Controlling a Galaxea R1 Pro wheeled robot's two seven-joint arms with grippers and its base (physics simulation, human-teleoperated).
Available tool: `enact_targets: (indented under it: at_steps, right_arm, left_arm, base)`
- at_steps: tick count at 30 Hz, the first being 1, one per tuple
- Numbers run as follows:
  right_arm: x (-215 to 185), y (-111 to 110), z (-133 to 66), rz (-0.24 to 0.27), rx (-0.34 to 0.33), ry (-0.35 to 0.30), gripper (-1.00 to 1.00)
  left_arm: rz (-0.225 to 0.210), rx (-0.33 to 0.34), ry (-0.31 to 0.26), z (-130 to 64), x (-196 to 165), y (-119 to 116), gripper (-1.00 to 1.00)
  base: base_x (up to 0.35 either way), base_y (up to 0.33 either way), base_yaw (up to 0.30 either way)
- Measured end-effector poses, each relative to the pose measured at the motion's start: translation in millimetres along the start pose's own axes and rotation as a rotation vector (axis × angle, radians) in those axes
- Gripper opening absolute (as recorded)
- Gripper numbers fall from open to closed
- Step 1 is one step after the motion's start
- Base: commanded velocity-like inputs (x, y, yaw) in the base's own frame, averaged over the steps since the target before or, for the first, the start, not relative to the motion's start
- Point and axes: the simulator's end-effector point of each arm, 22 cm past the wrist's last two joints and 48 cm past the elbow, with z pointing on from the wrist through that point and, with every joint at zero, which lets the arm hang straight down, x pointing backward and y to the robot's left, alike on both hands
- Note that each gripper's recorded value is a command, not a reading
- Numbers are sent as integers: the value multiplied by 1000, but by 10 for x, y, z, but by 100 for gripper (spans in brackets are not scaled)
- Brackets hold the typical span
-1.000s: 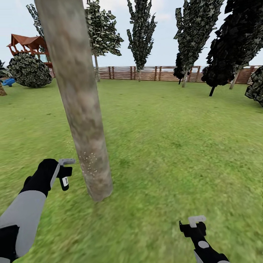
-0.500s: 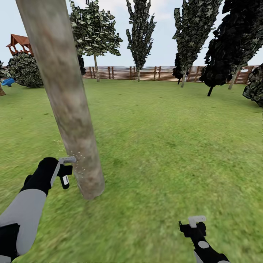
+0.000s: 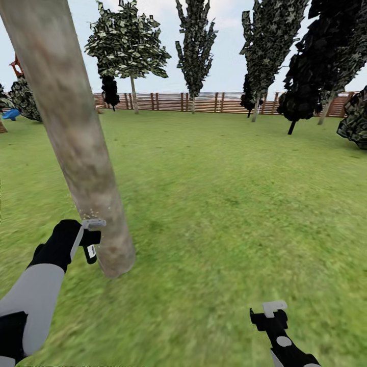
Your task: In the garden, pick up the pesticide atomizer on the floor and spray pesticide onto both trees until each tree trunk is fully covered.
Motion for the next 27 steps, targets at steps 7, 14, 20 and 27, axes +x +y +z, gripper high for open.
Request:
enact_targets:
  at_steps: [7,14,20,27]
  right_arm:
    - [-4,12,-2,0,-2,0,100]
    - [-3,5,-2,1,-1,-1,100]
    - [-1,0,-2,0,-1,0,100]
    - [-1,3,0,0,-1,0,100]
  left_arm:
    - [4,-4,11,25,79,18,-100]
    - [4,-12,12,26,84,39,-100]
    - [4,-14,12,27,85,44,-100]
    - [4,-14,13,29,86,47,-100]
  base:
    - [101,-268,257]
    - [186,-237,135]
    - [189,-235,2]
    - [124,-249,0]
